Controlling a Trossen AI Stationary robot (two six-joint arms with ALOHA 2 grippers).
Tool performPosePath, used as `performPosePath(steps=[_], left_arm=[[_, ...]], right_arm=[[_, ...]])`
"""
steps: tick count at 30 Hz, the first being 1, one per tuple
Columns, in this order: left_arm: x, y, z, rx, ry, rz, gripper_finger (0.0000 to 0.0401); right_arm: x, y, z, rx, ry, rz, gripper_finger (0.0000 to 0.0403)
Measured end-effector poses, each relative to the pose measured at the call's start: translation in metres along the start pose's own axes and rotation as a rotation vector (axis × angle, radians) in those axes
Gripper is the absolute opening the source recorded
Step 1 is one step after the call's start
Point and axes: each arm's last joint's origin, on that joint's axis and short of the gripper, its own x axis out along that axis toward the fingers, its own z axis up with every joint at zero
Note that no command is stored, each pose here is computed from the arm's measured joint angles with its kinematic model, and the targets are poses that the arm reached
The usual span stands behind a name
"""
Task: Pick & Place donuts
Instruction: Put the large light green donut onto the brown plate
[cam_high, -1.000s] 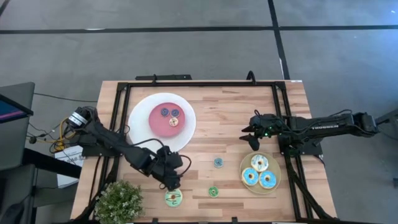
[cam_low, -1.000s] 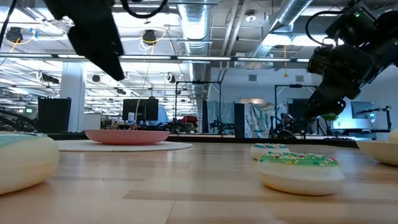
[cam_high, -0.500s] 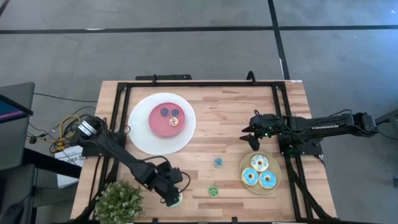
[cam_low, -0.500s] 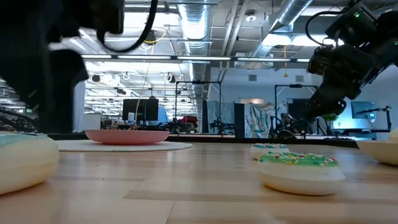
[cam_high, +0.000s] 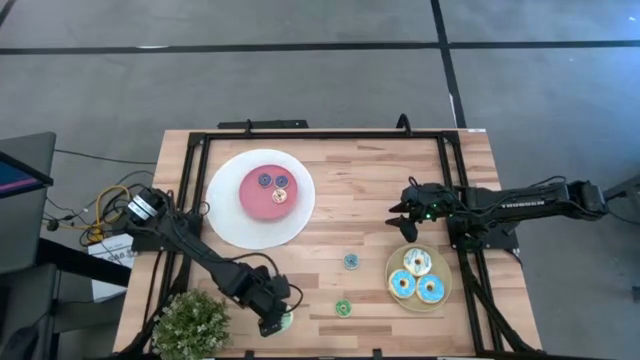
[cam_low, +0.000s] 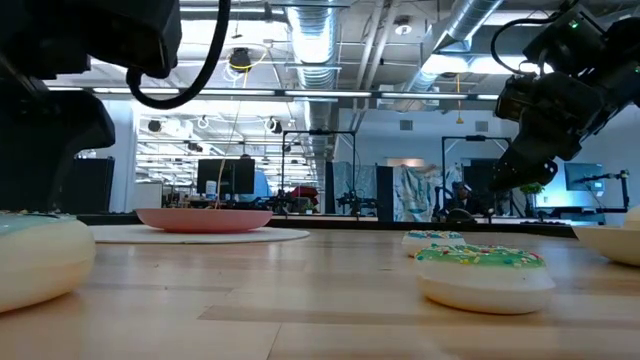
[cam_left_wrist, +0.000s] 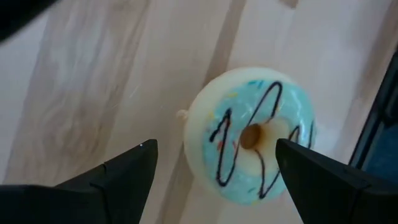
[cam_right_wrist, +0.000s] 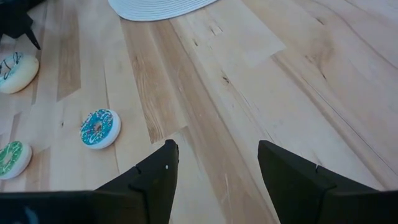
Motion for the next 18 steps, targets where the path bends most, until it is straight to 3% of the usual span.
performPosePath(steps=[18], left_arm=[[0.0001, 0.0036, -0.0006, 0.054, -0.023, 0.058, 0.032]], right_arm=[[0.0, 0.0, -0.0001, 0.0, 0.001, -0.001, 0.021]])
